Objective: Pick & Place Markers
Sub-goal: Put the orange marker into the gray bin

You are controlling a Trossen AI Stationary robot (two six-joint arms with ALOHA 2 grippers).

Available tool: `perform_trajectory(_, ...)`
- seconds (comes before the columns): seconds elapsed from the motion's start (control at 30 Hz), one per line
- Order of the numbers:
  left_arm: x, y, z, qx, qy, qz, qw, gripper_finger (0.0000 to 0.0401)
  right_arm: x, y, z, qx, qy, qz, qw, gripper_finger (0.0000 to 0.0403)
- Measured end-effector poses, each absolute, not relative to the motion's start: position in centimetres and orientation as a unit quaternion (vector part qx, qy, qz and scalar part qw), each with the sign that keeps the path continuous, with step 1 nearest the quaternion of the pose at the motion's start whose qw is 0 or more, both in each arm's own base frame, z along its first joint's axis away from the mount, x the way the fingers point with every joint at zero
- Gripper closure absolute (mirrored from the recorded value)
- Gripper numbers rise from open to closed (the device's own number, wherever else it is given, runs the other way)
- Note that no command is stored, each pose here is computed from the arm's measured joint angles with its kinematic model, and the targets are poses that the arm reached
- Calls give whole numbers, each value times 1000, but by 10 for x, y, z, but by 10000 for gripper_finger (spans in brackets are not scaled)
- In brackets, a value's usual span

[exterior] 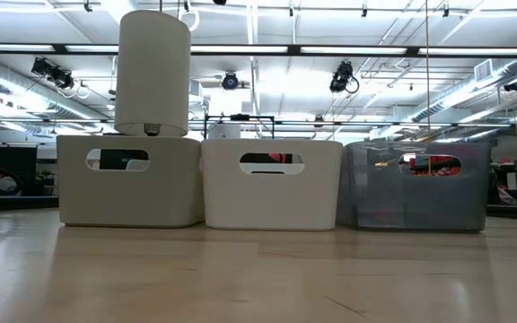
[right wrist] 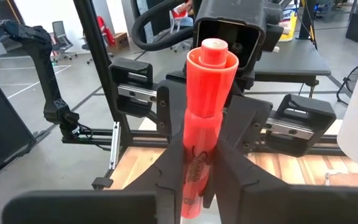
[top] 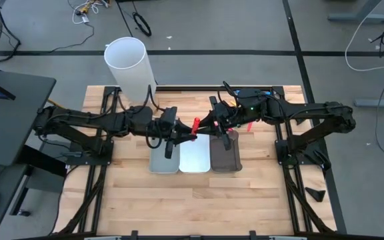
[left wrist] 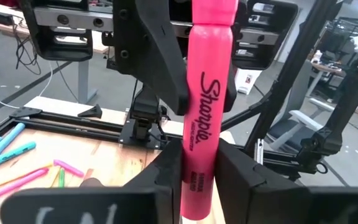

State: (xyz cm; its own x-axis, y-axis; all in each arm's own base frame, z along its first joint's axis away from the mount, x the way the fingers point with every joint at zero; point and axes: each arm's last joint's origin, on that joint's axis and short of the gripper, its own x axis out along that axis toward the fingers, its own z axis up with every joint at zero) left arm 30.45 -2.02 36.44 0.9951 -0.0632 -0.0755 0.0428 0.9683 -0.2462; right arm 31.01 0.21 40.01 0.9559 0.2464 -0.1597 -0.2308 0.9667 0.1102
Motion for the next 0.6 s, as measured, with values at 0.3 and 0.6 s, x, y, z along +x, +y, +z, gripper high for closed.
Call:
perform_trajectory(0.3,304,-20,364,-121,43,-18,992,328,310,2,401,51,82,117,988,279)
perform_trajectory(0.6,304,-19,364,-120,41,-2,992,328,283,-10,409,61,115,93,987,192)
